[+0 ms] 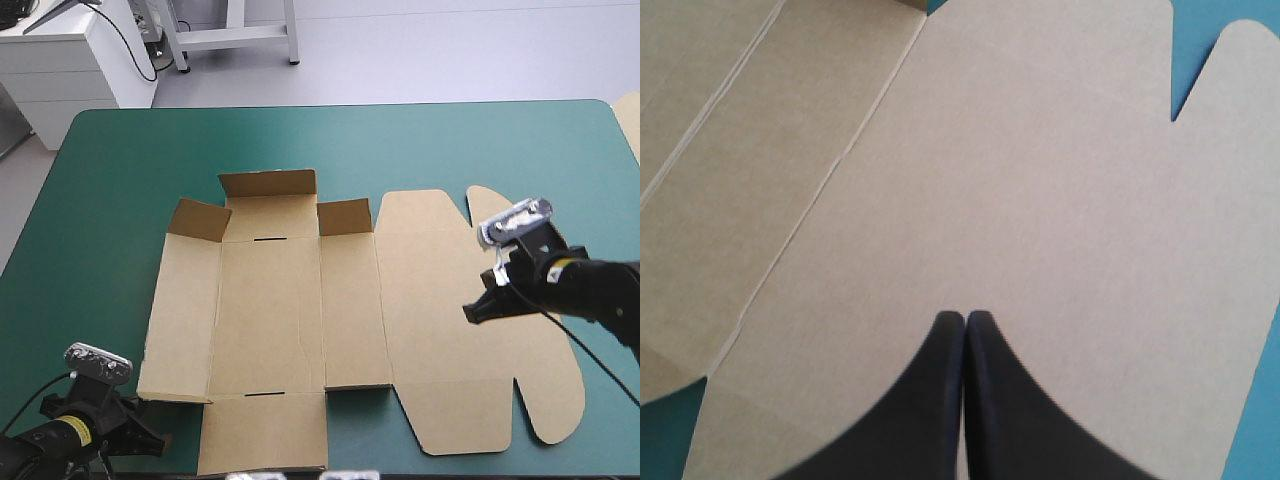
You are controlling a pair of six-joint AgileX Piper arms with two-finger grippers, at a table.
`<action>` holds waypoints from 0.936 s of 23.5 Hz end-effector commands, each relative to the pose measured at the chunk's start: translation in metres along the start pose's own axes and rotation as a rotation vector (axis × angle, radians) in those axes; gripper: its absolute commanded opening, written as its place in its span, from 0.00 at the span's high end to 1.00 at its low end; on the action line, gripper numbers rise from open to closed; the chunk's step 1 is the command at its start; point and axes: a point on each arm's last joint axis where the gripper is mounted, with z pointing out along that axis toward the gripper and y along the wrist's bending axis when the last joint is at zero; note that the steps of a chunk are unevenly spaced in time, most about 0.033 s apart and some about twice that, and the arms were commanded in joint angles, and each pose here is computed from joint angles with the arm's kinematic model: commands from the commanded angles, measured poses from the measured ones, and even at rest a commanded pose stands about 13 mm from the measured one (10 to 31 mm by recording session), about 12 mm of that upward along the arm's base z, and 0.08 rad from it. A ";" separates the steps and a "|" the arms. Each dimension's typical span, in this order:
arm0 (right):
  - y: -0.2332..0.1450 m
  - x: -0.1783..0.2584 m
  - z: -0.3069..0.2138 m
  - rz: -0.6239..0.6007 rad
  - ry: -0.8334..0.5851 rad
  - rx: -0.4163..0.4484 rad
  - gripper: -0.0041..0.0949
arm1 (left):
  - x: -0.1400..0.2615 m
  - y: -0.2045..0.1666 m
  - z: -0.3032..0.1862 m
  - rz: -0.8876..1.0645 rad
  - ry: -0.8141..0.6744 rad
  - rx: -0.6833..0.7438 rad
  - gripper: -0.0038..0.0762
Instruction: Fold the box
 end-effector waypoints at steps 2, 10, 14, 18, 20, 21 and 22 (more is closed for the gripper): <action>0.012 0.025 -0.027 -0.001 -0.134 0.017 0.97 | -0.009 0.000 -0.005 -0.003 -0.057 -0.002 0.96; 0.029 0.072 -0.045 0.049 -0.195 0.013 0.97 | -0.015 0.000 -0.029 -0.013 -0.033 0.002 0.96; 0.032 0.083 -0.044 0.049 -0.197 0.013 0.97 | -0.028 0.001 -0.072 -0.019 -0.081 0.005 0.96; 0.032 0.084 -0.042 0.054 -0.189 0.011 0.97 | -0.047 -0.002 -0.115 -0.030 -0.256 0.056 0.96; 0.032 0.084 -0.043 0.054 -0.191 0.012 0.97 | -0.056 -0.002 -0.118 -0.025 -0.251 0.050 0.96; 0.032 0.084 -0.043 0.055 -0.192 0.011 0.97 | -0.061 -0.002 -0.114 -0.020 -0.230 0.049 0.96; 0.032 0.084 -0.043 0.055 -0.193 0.012 0.97 | -0.066 -0.003 -0.109 0.000 -0.202 0.045 0.96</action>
